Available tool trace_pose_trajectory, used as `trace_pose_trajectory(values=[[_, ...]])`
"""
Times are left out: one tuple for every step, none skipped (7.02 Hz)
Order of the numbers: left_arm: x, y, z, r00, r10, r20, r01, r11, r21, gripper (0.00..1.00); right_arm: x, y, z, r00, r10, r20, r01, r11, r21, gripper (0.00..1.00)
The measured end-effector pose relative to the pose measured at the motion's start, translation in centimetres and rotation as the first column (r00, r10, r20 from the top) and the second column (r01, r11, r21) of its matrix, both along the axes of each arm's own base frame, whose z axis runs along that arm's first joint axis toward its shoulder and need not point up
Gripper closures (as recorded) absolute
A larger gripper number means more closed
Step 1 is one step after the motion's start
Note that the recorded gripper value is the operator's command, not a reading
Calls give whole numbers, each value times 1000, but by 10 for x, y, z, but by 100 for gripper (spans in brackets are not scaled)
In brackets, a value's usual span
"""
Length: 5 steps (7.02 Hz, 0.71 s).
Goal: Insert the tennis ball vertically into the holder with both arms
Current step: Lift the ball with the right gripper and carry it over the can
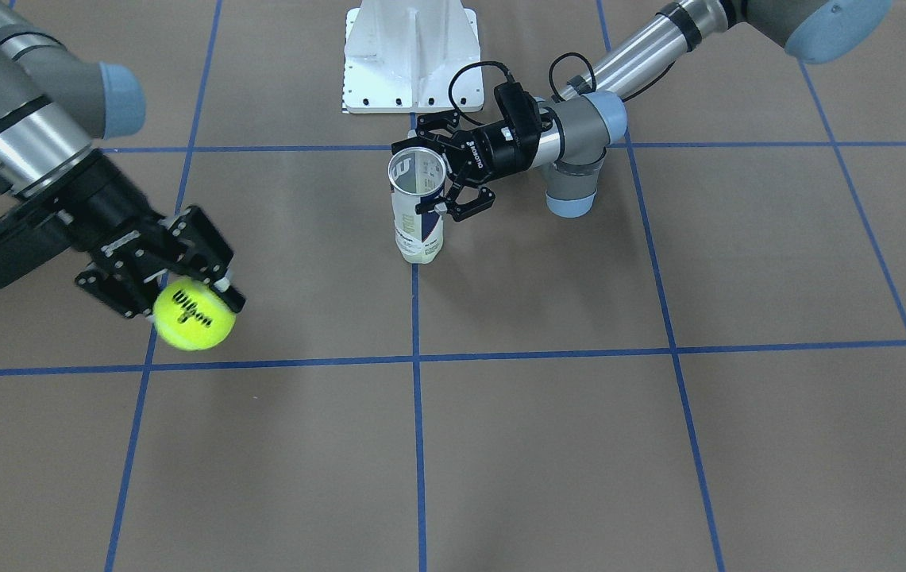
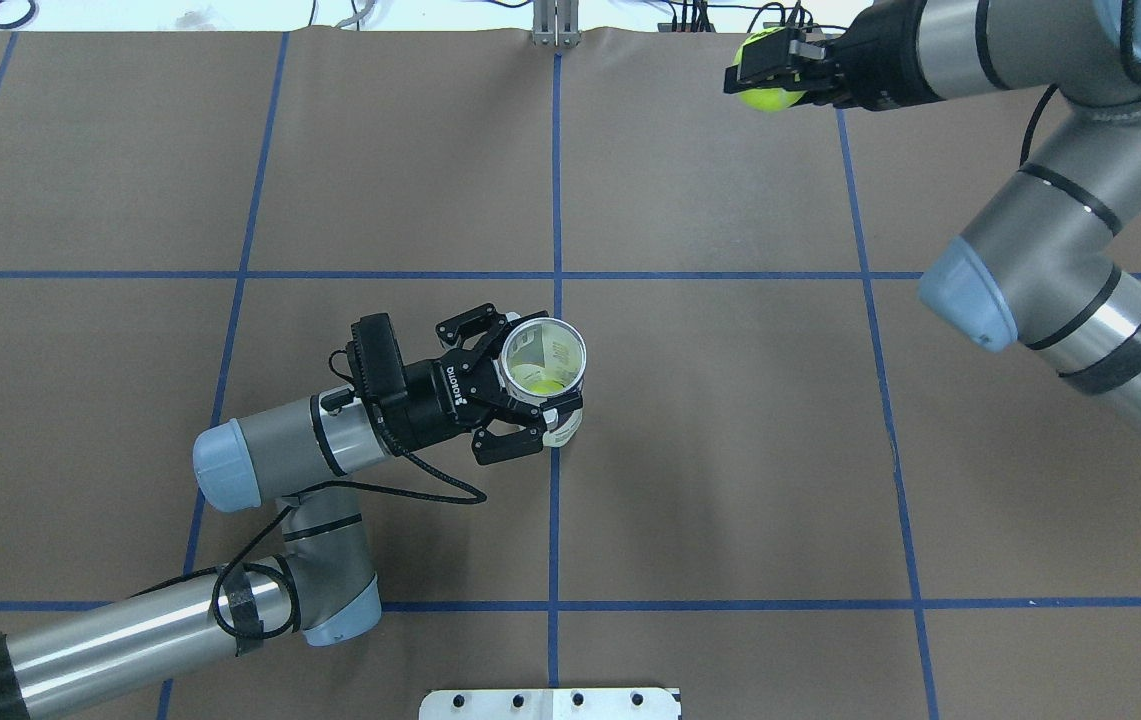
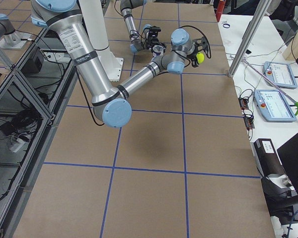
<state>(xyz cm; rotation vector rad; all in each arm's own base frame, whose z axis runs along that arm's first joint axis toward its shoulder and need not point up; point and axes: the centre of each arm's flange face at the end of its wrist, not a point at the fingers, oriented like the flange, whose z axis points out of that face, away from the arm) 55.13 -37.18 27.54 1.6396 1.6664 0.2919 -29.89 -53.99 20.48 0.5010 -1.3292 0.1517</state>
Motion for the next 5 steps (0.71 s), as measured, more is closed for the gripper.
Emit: trace_pose_trajectory(values=[[1, 1, 0, 1000, 1, 1, -1, 1000, 0, 1, -23, 34, -27, 998, -39, 43, 40, 999, -36, 100], [1, 1, 0, 1000, 2, 1, -2, 1000, 0, 1, -44, 66, -53, 997, -64, 42, 67, 994, -87, 100], [1, 1, 0, 1000, 2, 2, -2, 1000, -1, 1, -62, 95, -79, 996, -83, 19, 85, 988, -130, 100], [2, 1, 1, 1000, 3, 3, -3, 1000, -1, 1, -77, 118, -98, 996, -88, 7, 88, 984, -157, 100], [2, 2, 1, 1000, 4, 3, -4, 1000, -1, 1, -94, 136, -110, 996, -85, 8, 86, 982, -168, 93]])
